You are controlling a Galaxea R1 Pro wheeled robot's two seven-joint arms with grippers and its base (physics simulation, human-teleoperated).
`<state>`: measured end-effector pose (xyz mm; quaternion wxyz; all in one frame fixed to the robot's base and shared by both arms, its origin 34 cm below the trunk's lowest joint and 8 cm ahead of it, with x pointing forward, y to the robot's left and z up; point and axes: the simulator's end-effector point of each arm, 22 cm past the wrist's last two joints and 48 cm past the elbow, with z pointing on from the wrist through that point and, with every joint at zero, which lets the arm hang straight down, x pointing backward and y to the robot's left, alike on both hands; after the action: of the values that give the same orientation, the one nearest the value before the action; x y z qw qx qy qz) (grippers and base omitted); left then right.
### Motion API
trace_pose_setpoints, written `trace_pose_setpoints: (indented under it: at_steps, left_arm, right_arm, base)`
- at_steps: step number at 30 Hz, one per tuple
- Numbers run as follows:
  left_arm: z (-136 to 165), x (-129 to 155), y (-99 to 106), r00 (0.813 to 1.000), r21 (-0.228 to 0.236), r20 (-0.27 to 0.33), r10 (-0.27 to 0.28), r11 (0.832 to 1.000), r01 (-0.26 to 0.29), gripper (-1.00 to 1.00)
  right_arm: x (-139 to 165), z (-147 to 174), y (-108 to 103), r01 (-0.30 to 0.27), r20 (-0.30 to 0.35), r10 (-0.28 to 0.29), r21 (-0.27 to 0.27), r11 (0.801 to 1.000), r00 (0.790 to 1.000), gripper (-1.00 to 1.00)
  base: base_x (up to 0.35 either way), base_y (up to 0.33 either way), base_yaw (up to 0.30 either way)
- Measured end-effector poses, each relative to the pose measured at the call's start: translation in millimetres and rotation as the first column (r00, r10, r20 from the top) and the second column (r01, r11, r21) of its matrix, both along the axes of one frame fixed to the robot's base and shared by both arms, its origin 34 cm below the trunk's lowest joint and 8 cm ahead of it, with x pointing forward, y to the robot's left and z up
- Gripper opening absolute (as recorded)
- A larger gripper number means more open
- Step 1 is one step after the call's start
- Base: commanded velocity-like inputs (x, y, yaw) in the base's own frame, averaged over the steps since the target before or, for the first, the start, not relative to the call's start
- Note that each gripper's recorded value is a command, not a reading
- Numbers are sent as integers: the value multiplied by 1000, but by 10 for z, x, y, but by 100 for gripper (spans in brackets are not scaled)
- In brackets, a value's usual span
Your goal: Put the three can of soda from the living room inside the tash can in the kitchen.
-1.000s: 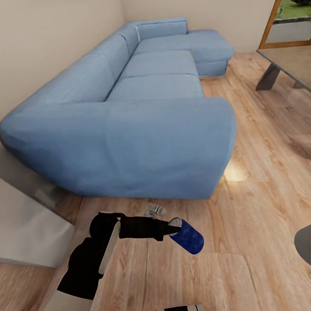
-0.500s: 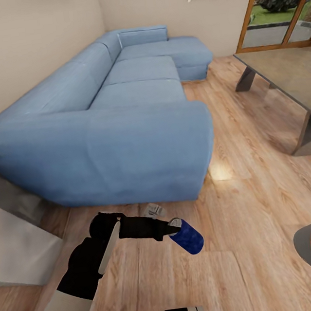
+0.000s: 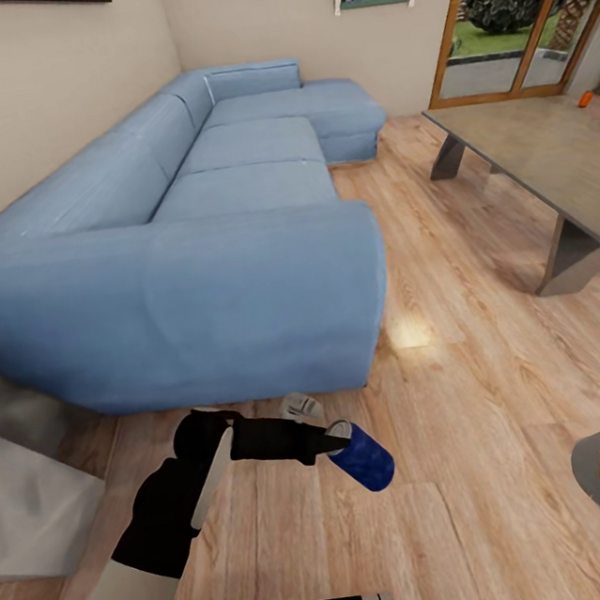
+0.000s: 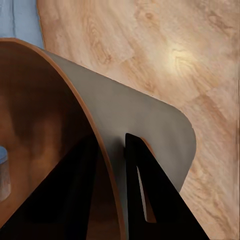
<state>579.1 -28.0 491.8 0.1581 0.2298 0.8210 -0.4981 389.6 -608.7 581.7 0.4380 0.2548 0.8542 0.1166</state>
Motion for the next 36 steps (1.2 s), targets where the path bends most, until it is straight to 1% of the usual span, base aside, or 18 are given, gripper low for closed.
trace_pose_setpoints:
  at_steps: [1, 2, 4, 5, 6, 8, 11, 13, 14, 16, 19, 23, 25, 27, 30, 31, 34, 36]
  left_arm:
    - [1, -7, -6, 1000, 1, -2, -2, 1000, 2, -100]
    - [4, -8, -10, 1000, 0, -2, -2, 1000, 2, -100]
    - [16, -9, -22, 1000, -3, -2, -3, 1000, 3, -100]
    - [26, -9, -34, 1000, -7, -3, -3, 1000, 3, -100]
    - [26, -8, -36, 1000, -7, -2, -2, 1000, 2, -100]
    - [26, -9, -39, 1000, -7, -2, -3, 1000, 3, -100]
    - [24, -4, -43, 1000, -6, 1, -2, 1000, 2, -100]
    - [27, 0, -47, 1000, -7, 4, -1, 1000, 1, -100]
    - [32, 1, -56, 1000, -9, 4, -1, 1000, 1, -100]
    - [50, -2, -92, 1000, -15, 4, -1, 1000, 1, -100]
    - [89, -11, -169, 1000, -27, 5, -4, 1000, 5, -100]
    - [100, -12, -194, 1000, -31, 5, -5, 1000, 5, -100]
    - [108, -13, -204, 1000, -34, 6, -5, 999, 5, -100]
    - [138, -19, -245, 1000, -44, 5, -7, 999, 7, -100]
    - [233, -33, -370, 1000, -73, 6, -12, 997, 13, -100]
    - [326, -51, -472, 1000, -101, 2, -18, 995, 18, -100]
    - [610, -36, -593, 999, -151, 46, -21, 988, 28, -100]
    - [777, -12, -608, 996, -170, 88, -17, 985, 32, -100]
  right_arm:
    - [22, 1, -8, -15, -4, 15, -21, 1000, 1000, -100]
    - [53, -19, 3, -24, -24, 24, -11, 1000, 999, -100]
    - [178, 13, 40, -38, -54, 41, 44, 998, 998, -100]
    - [299, 12, 92, -89, -74, 92, 39, 995, 993, -100]
    - [350, 17, 104, -105, -86, 108, 39, 994, 990, -100]
    - [414, 11, 8, -115, -129, 112, -14, 993, 985, -100]
    - [407, -176, -213, -86, -238, 56, -118, 989, 970, -100]
    - [474, -287, -263, -76, -277, 31, -154, 985, 960, -100]
    - [593, -345, -230, -88, -283, 37, -168, 982, 958, -100]
    - [799, -405, -56, -118, -264, 79, -135, 984, 961, -100]
    - [1052, -515, 264, -182, -250, 158, -75, 980, 955, -100]
    - [1253, -554, 376, -232, -249, 201, -101, 968, 947, -100]
    - [1363, -558, 539, -251, -229, 233, -56, 966, 945, -100]
    - [1526, -567, 690, -286, -207, 270, -52, 957, 940, -100]
    - [1790, -671, 1024, -345, -198, 332, -35, 938, 922, -100]
    - [1960, -767, 1180, -357, -200, 340, -58, 932, 919, -100]
    - [2159, -1009, 1573, -368, -229, 349, -41, 929, 909, -100]
    - [2196, -1091, 1677, -360, -241, 341, -38, 932, 909, -100]
  base:
    - [0, 0, -3]
    - [0, 0, -1]
    - [0, 0, 0]
    - [0, 0, 0]
    - [0, 0, 0]
    - [0, 0, 0]
    - [0, 0, 0]
    - [0, 0, 0]
    - [0, 0, 0]
    - [0, 0, 0]
    - [0, 0, 0]
    - [0, 0, 0]
    - [0, 0, 0]
    - [0, 0, 0]
    - [0, 0, 0]
    - [0, 0, 0]
    - [0, 0, 0]
    - [0, 0, 0]
